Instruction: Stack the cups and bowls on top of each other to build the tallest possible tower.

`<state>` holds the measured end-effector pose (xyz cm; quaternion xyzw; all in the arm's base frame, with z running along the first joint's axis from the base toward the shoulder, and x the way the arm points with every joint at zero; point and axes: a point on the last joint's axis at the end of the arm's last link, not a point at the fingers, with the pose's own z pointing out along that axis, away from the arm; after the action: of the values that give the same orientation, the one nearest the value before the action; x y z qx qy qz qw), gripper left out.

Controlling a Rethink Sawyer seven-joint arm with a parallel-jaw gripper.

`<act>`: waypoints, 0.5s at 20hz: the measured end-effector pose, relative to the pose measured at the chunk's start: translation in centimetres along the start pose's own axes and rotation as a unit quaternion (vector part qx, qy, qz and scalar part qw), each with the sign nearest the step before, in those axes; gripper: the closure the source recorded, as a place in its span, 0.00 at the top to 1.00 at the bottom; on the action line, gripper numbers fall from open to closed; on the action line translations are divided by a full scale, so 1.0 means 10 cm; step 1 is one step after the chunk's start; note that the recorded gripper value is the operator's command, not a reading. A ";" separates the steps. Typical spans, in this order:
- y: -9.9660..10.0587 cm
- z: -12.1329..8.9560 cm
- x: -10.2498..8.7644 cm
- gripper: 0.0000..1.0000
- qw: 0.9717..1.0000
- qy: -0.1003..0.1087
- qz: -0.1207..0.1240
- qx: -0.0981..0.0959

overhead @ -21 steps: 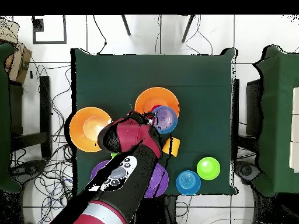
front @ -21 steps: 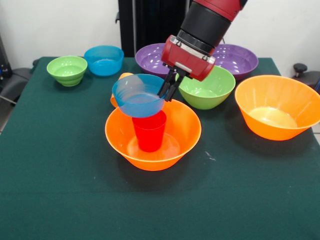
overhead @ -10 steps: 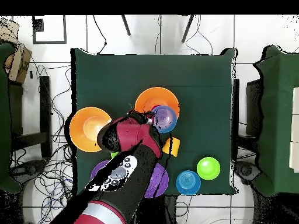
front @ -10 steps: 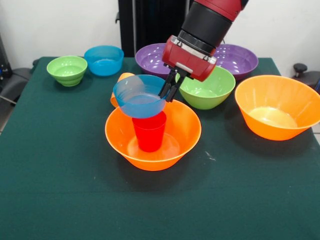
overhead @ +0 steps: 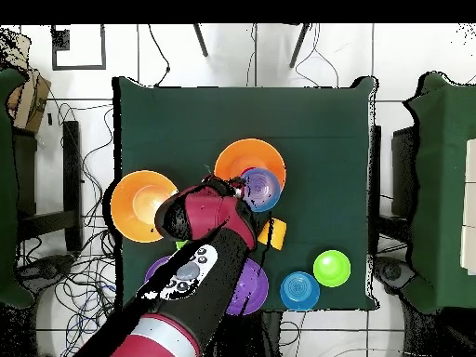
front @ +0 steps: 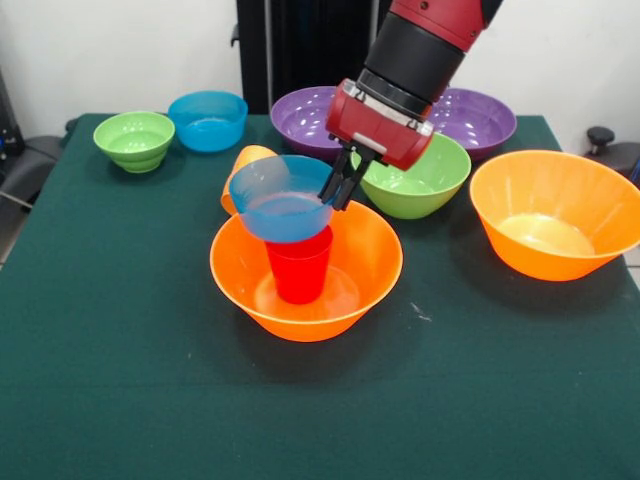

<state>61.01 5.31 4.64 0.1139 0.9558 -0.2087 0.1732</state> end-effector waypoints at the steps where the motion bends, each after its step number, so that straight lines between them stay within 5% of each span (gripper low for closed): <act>1: 0.01 0.02 0.01 0.00 1.000 0.001 0.000 0.000; 10: 0.07 0.06 0.03 0.00 1.000 0.003 0.001 0.000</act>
<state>61.12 5.68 3.78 0.1153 0.9562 -0.2080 0.1705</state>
